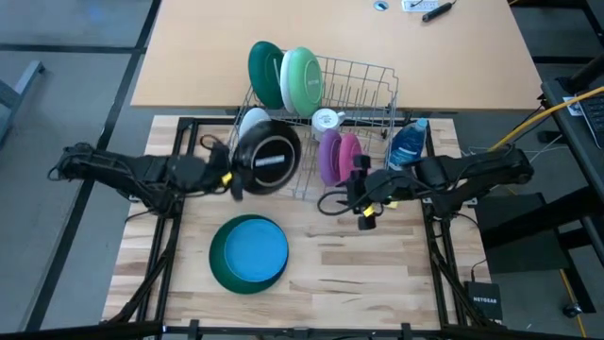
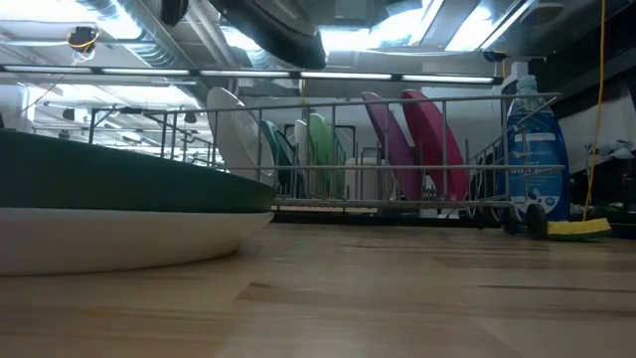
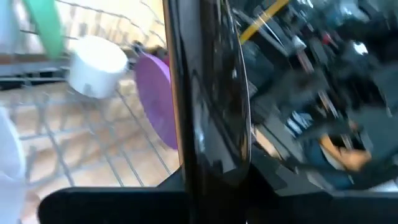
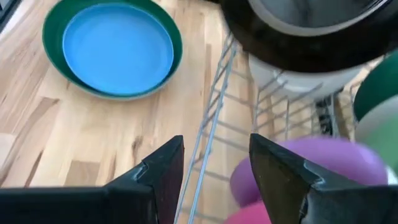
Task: Sort dishes
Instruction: Put the brown plate in the dish rack
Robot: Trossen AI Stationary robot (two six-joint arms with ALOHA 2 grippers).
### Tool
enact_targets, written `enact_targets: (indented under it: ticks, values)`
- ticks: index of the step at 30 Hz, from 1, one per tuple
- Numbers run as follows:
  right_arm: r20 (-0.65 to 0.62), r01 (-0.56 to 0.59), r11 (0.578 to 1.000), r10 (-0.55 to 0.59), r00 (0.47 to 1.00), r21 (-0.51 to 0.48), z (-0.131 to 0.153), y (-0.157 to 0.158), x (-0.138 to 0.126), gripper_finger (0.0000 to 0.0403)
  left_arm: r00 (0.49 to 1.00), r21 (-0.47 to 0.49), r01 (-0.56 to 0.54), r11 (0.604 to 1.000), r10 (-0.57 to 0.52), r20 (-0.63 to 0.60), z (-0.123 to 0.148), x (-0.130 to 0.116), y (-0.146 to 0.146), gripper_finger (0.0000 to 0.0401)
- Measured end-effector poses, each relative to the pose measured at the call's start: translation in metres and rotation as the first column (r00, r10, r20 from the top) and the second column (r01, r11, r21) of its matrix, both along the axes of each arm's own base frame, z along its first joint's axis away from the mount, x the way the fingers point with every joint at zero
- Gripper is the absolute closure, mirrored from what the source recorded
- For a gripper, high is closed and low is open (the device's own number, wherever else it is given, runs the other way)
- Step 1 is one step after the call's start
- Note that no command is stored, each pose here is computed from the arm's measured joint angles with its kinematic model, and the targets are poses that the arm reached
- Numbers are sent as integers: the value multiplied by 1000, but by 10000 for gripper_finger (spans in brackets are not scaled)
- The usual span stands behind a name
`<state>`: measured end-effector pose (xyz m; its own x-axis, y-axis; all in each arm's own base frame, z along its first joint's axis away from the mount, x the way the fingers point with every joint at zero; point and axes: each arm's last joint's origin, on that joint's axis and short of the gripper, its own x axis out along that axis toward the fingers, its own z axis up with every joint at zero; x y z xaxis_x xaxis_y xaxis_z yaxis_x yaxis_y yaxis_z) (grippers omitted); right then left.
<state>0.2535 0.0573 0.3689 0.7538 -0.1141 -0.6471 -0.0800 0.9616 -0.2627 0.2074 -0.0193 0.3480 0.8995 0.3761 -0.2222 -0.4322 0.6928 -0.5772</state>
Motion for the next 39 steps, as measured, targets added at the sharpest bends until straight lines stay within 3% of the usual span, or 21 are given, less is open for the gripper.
enact_targets:
  ticks: [13,27,39]
  values:
    - [-18,104,988,-103,995,111,-62,-8,-32,216,958,-46,-284,958,281,-54,-16,16,59,362]
    - [-73,159,975,-149,986,153,-108,-9,-34,216,931,-40,-327,944,315,-185,-48,45,72,362]
    - [-58,169,970,-162,985,173,-112,-8,-33,216,912,-19,-370,929,359,-200,-53,49,86,362]
